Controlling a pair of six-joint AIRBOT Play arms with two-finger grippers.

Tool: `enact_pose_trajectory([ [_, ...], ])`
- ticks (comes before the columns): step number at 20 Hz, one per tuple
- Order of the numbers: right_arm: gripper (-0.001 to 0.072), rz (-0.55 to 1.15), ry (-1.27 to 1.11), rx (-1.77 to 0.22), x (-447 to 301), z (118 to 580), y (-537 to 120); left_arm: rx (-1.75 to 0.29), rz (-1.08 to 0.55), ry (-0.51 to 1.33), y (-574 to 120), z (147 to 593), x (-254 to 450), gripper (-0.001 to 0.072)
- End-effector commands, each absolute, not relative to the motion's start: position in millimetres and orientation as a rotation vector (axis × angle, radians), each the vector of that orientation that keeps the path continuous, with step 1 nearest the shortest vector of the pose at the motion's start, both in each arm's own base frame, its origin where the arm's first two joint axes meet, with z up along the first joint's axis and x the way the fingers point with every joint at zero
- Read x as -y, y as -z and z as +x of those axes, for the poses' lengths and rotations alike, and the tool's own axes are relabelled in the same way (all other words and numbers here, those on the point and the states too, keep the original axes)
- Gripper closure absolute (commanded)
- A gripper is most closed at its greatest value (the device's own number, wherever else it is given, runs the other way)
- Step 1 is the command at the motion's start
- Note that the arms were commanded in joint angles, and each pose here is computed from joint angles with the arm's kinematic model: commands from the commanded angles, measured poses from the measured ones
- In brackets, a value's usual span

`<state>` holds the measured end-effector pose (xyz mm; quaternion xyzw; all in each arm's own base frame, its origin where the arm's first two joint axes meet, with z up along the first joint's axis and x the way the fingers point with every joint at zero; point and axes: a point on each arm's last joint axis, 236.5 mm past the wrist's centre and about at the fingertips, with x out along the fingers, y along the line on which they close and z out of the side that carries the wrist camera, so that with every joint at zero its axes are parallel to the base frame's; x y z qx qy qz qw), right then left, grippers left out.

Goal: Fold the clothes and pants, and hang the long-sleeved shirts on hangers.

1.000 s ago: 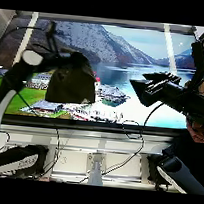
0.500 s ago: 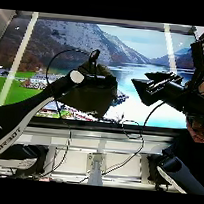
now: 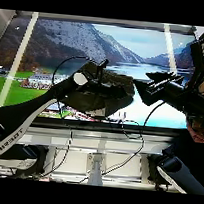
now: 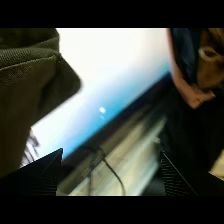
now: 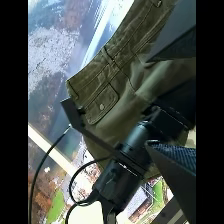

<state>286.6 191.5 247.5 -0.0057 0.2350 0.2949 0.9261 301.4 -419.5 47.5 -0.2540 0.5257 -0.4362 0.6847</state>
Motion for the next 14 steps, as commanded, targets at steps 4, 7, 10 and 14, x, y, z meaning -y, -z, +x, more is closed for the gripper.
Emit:
enact_pose_trajectory([
  [4,0.0163,-0.013,-0.604,-0.481,-191.4,286.6,-247.6,-1.317,-0.643,1.174,-73.2,244.4,437.6,0.0042],
  [7,0.0164,-0.02,-0.6,-0.48,-190.2,287.3,-247.3,-1.277,-0.627,1.182,-74.1,255.4,431.1,0.0042],
  [10,0.0165,-0.088,-0.549,-0.469,-177.1,294.7,-244.5,-1.25,-0.666,1.139,-77.8,282.4,410.0,0.0042],
  [14,0.0166,-0.231,-0.443,-0.512,-148.9,308.6,-225.7,-1.217,-0.74,1.132,-96.5,316.9,359.4,0.0042],
])
